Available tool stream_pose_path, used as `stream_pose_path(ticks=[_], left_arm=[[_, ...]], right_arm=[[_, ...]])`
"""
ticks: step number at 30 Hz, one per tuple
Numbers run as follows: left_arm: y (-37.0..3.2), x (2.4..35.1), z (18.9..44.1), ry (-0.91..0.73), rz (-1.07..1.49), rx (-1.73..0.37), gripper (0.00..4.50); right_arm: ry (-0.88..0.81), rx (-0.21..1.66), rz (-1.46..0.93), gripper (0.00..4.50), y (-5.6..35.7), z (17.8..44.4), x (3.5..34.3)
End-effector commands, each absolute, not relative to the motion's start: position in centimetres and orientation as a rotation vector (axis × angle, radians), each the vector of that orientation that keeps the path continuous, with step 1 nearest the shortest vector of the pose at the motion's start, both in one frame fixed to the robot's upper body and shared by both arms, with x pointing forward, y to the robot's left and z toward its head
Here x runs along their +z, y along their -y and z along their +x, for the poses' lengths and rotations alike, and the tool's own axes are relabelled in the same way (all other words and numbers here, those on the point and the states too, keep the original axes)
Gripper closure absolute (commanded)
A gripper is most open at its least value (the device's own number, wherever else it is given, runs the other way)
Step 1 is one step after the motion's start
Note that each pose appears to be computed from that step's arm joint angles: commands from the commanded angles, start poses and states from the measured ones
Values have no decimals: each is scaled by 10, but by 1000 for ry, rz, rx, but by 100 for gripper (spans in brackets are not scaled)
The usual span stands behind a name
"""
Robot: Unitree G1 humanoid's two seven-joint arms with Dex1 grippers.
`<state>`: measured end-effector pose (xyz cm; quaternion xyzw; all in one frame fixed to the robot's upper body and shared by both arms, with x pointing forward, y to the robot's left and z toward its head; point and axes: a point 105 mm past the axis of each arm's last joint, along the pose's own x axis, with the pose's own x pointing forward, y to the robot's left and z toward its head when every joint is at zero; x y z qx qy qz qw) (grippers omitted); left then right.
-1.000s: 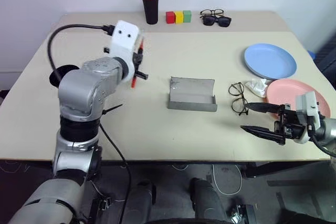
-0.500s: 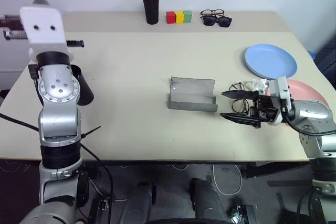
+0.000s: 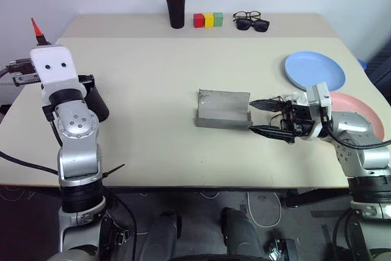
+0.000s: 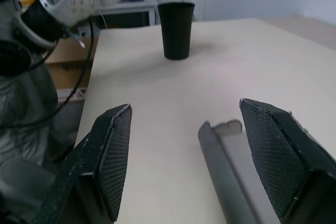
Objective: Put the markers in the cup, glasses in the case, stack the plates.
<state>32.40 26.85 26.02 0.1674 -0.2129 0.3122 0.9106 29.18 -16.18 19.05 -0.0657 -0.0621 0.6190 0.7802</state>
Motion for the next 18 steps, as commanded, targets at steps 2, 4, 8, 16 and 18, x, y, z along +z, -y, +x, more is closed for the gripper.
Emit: stream_pose_path(ticks=[2,4,8,16,18], left_arm=[[-266,261,321,460,344,662,447],[-263,259,323,455,337,656,447],[-262,250,327,424,308,650,447],[-255,235,327,391,270,600,121],[-250,236,328,395,256,563,121]], right_arm=[[208,1362,-165,116,154,289,208],[211,1363,-165,116,152,289,209],[214,1362,-165,116,151,289,210],[220,1328,-169,116,154,290,214],[218,1312,-167,116,157,291,214]])
